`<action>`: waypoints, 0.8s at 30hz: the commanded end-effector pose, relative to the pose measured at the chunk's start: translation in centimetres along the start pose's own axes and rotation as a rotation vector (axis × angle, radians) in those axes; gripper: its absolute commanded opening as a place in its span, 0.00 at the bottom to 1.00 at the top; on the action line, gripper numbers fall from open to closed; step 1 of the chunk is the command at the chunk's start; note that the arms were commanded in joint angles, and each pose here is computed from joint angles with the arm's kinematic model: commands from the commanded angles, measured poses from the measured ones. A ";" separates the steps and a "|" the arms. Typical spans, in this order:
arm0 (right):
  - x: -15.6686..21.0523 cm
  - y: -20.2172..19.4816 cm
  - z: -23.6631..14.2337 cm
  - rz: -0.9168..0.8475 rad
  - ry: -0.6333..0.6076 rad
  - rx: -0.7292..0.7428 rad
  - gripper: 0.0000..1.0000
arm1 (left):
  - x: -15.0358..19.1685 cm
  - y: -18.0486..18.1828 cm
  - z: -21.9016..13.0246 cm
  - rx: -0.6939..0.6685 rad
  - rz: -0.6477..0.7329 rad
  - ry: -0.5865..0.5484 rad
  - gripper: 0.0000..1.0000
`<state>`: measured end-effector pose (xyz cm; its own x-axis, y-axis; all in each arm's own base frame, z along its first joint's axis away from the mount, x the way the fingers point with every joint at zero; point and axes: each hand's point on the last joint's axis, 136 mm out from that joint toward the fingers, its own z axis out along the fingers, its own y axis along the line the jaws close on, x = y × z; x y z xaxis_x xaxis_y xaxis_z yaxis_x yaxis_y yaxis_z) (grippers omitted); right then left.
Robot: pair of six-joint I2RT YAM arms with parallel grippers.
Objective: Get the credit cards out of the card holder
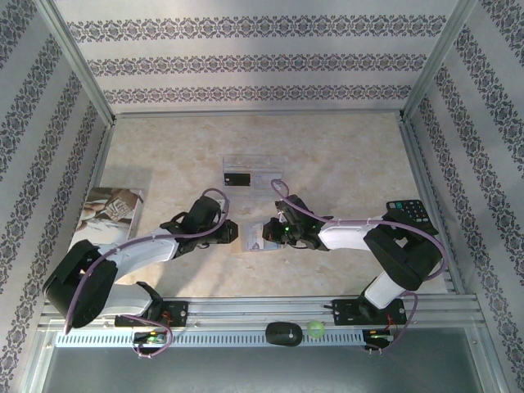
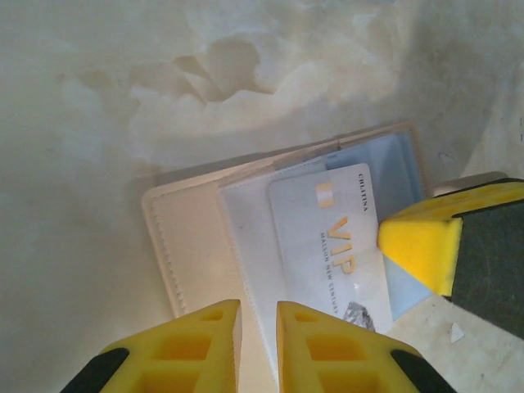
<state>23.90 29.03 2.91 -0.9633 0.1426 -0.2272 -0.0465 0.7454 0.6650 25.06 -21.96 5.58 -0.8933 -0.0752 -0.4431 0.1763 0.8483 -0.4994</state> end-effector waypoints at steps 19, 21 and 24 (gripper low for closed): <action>-1.0 1.1 -0.8 -0.037 -0.019 -0.028 0.20 | 2.9 1.5 4.5 -0.081 0.008 0.137 0.05; -0.9 1.2 -0.8 -0.037 -0.014 -0.034 0.22 | 3.0 1.5 4.5 -0.076 0.002 0.136 0.05; -0.7 1.0 -0.3 -0.024 0.003 -0.032 0.23 | 3.2 1.6 4.6 -0.070 -0.008 0.137 0.05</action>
<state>24.05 28.93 3.09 -0.9637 0.1313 -0.2326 -0.0588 0.7451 0.6643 25.25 -24.57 2.12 -0.9226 -0.0046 -0.3857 0.1943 0.8582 -0.4752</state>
